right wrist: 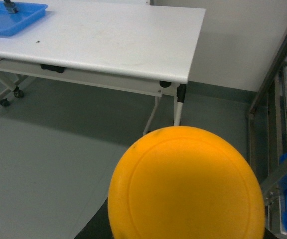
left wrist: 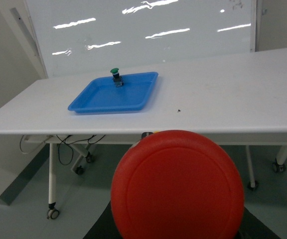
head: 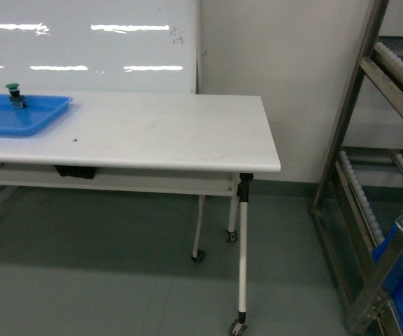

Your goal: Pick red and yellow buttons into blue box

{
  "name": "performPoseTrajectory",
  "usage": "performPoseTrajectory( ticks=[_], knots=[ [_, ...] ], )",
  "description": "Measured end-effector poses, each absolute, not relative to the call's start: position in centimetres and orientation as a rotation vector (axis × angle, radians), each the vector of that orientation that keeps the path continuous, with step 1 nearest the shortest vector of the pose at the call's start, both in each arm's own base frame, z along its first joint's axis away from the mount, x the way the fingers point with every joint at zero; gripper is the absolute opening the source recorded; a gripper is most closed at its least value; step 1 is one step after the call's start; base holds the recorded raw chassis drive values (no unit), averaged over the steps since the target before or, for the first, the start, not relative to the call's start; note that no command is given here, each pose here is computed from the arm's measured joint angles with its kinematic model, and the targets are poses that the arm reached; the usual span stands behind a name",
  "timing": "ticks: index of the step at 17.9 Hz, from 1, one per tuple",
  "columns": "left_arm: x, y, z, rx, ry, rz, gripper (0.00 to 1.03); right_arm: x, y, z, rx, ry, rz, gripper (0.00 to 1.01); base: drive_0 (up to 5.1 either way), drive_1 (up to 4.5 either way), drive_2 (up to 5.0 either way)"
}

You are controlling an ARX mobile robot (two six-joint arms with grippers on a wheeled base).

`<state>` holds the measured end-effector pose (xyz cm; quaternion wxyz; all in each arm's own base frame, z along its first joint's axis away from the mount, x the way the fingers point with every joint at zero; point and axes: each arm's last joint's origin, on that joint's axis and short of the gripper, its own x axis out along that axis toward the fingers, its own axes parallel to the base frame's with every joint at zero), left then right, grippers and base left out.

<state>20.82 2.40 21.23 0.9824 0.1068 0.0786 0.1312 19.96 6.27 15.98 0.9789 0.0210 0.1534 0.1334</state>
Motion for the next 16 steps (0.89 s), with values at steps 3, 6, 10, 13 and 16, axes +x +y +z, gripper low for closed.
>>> performPoseTrajectory(
  ticks=[3, 6, 10, 13, 16],
  knots=[
    [20.82, 2.40, 21.22, 0.215, 0.160, 0.264, 0.23, 19.97, 6.26, 15.97, 0.042, 0.310, 0.268, 0.26, -0.1, -4.18, 4.1],
    [20.82, 2.40, 21.26, 0.215, 0.156, 0.264, 0.23, 19.97, 6.27, 15.97, 0.042, 0.310, 0.268, 0.26, -0.1, -4.18, 4.1],
    [20.82, 2.40, 21.27, 0.215, 0.154, 0.264, 0.23, 19.97, 6.27, 15.99, 0.042, 0.307, 0.268, 0.26, 3.5, -2.73, -0.7],
    [20.80, 2.40, 21.29, 0.215, 0.154, 0.264, 0.23, 19.97, 6.26, 15.99, 0.042, 0.308, 0.268, 0.26, 4.7, -2.33, -2.3],
    [20.81, 2.38, 21.24, 0.215, 0.158, 0.263, 0.23, 19.97, 6.25, 15.98, 0.042, 0.309, 0.267, 0.26, 4.8, -2.20, -2.2]
  ],
)
